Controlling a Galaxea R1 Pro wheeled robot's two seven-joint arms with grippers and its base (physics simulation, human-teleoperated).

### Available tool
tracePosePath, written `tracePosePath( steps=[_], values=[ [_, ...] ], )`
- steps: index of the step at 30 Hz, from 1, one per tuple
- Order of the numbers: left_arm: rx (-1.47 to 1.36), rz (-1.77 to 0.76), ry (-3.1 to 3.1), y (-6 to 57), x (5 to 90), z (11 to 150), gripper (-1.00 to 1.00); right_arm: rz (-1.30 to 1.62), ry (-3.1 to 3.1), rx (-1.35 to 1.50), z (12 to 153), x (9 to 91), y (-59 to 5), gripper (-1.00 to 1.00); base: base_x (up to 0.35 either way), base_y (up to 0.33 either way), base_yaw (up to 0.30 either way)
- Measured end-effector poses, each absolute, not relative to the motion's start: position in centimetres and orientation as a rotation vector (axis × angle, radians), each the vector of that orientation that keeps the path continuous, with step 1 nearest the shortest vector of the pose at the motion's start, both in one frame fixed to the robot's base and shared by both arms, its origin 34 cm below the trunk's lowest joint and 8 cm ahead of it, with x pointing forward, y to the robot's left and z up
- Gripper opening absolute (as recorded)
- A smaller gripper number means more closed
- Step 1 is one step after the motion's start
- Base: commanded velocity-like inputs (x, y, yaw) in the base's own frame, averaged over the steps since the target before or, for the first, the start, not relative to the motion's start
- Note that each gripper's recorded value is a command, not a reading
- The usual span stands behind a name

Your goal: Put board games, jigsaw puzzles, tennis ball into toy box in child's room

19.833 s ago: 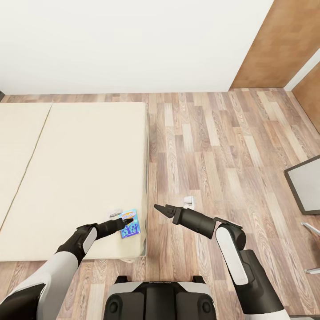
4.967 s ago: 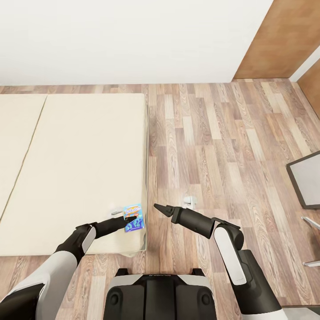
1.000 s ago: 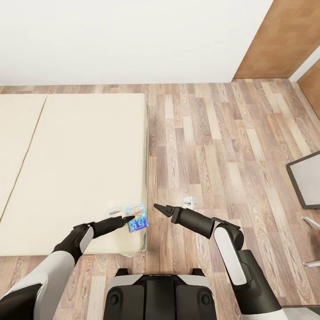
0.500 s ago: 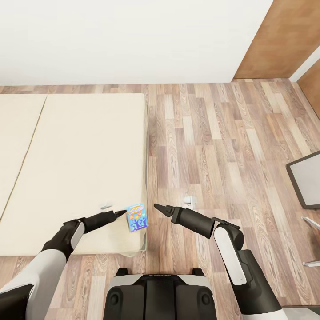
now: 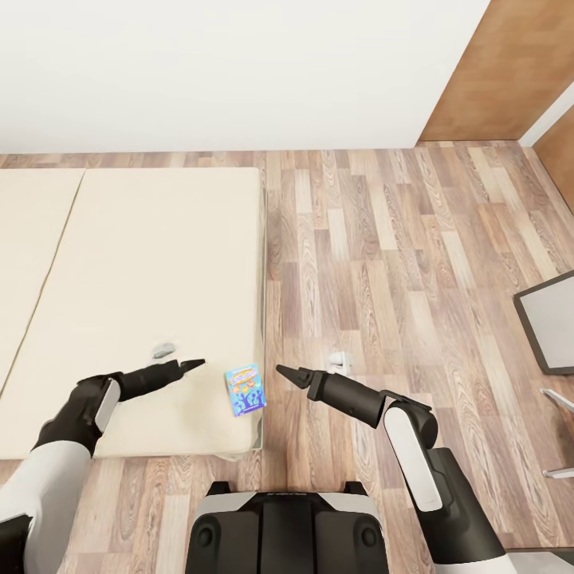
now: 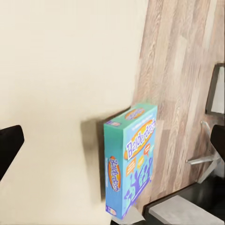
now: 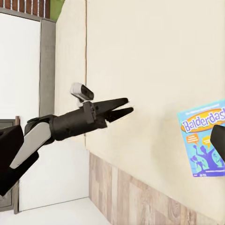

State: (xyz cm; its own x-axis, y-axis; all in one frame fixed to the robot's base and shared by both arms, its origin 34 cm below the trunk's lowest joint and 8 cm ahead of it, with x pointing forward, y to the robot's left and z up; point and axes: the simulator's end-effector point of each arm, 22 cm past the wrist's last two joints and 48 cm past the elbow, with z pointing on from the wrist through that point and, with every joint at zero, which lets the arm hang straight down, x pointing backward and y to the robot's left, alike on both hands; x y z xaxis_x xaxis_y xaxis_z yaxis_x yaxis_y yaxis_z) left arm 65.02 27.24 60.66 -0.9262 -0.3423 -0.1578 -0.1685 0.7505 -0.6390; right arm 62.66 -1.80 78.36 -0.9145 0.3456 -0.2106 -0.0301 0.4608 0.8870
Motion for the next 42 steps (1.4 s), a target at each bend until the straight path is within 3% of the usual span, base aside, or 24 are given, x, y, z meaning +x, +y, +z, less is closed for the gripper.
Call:
tracePosePath(
  steps=[16, 42],
  values=[
    [-0.404, -1.376, 2.473, 28.8, 67.6, 70.8, 1.0, 1.423, 2.358, 0.27, 78.1, 62.8, -2.2, 1.0, -0.004, 0.0, 0.0],
    [-0.476, -1.444, 2.505, 30.5, 63.1, 70.8, 1.0, 1.385, 2.346, 0.324, 77.7, 63.7, -4.3, 1.0, -0.001, 0.0, 0.0]
  ],
)
